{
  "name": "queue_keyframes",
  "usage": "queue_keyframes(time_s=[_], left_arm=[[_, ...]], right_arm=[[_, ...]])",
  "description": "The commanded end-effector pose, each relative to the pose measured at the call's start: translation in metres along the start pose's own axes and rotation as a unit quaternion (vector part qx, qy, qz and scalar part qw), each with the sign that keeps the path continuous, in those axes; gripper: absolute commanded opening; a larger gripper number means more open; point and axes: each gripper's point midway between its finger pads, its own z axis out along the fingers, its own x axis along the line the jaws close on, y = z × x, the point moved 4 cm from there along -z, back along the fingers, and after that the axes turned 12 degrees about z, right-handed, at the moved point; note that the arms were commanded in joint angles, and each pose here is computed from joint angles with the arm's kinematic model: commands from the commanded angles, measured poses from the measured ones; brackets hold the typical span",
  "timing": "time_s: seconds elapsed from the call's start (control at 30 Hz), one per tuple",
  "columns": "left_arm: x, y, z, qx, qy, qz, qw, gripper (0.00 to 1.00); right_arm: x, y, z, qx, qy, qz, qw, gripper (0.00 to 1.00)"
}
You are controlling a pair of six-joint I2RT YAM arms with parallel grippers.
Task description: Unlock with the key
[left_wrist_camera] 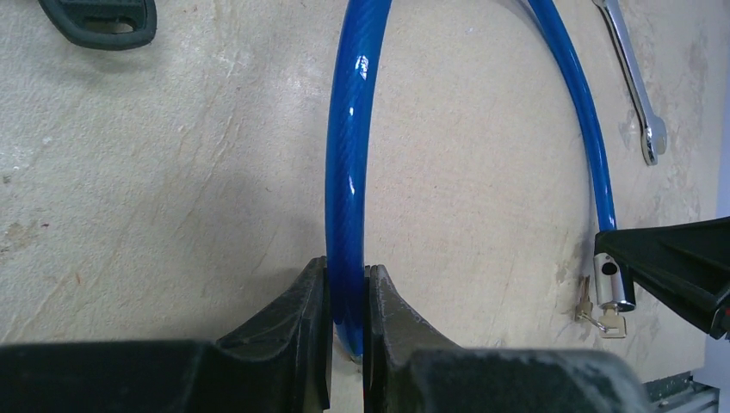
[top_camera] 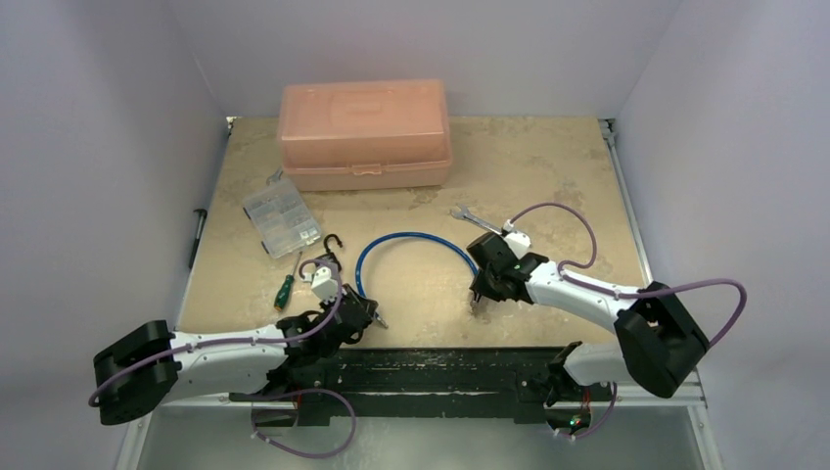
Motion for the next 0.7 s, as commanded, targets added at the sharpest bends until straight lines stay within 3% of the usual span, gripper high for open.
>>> queue_keyframes(time_s=[0.0,0.07,0.27,0.4,0.5,0.67], left_arm=[[0.018,-0.004,0.004,0.000,0.045,0.029,0.999,0.00],[0.015,-0.002,0.004,-0.001,0.042,0.034,0.999,0.04],[0.014,-0.002,0.004,0.003,0.048,0.049,0.998,0.28],[0.011,0.002,0.003,0.000,0.046,0.058,0.997,0.52],[0.009,0.004,0.002,-0.001,0.048,0.065,0.997,0.71],[0.000,0.015,-0.003,-0.006,0.039,0.075,0.996,0.83]], right_arm=[[0.008,0.002,0.006,-0.004,0.018,-0.011,1.000,0.00],[0.011,0.001,0.006,0.002,0.026,-0.017,1.000,0.02],[0.016,-0.001,0.006,0.012,0.038,-0.032,0.999,0.29],[0.018,-0.002,0.006,0.018,0.041,-0.041,0.998,0.46],[0.020,0.000,0.004,0.016,0.041,-0.045,0.998,0.66],[0.025,0.006,-0.001,0.009,0.036,-0.056,0.998,0.97]])
